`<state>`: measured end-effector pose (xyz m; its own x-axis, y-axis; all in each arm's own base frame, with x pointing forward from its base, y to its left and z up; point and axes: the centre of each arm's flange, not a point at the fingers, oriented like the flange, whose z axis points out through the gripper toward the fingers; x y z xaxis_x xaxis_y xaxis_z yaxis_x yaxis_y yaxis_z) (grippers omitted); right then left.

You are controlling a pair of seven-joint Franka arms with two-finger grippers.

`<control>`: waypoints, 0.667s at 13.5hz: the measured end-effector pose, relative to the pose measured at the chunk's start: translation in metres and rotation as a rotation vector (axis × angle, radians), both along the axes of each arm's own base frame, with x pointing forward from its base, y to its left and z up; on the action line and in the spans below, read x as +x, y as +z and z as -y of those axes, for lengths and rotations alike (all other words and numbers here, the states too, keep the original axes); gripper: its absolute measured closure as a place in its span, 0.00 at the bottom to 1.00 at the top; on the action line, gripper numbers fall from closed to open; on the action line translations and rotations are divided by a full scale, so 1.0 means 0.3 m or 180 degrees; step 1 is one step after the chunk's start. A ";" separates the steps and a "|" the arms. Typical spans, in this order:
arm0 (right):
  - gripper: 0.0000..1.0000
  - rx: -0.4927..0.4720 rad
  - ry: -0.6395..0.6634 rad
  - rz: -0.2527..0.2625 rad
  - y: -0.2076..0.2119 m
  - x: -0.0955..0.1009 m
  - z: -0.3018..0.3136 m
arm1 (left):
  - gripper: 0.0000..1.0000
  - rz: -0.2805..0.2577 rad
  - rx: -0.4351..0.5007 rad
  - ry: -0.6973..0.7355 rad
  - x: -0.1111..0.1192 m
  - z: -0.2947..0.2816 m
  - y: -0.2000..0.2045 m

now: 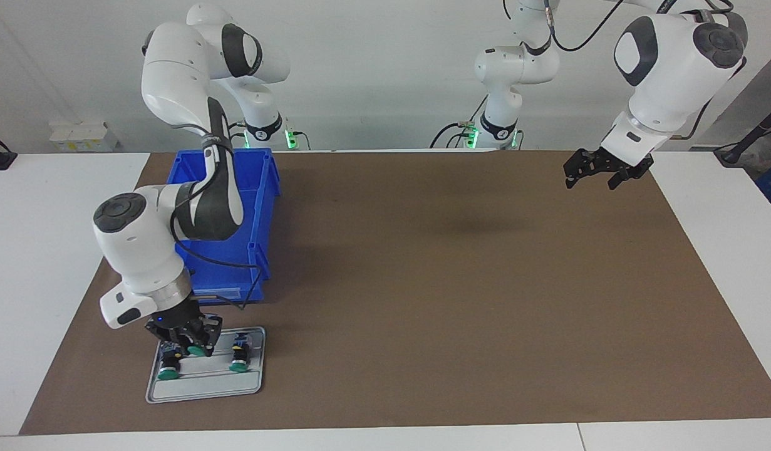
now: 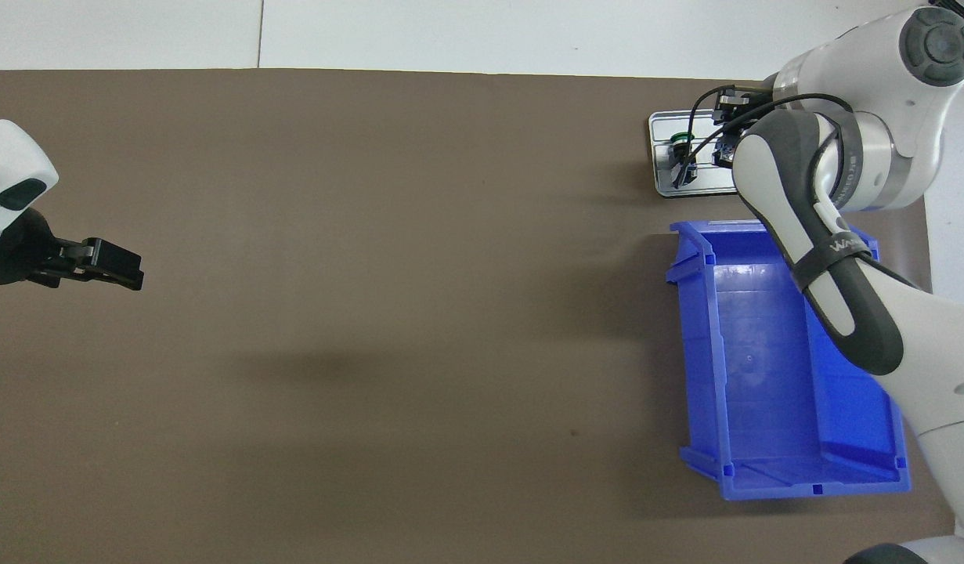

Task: Place and press button with both arms
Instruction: 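Grasp the middle green button with the right gripper and lift it, then carry the green button to the table center and set it down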

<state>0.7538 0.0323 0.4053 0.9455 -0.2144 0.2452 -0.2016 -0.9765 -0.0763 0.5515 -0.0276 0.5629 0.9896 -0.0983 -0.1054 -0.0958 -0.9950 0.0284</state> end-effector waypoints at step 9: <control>0.59 0.0274 -0.1761 -0.0146 0.009 -0.161 -0.668 | 0.00 0.0000 0.0000 0.0000 0.000 0.000 0.000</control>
<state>0.7056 0.2327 0.4080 0.6956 -0.6989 0.1661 -0.6872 -0.7148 -0.1299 0.5515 -0.0276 0.5629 0.9896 -0.0983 -0.1054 -0.0958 -0.9950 0.0284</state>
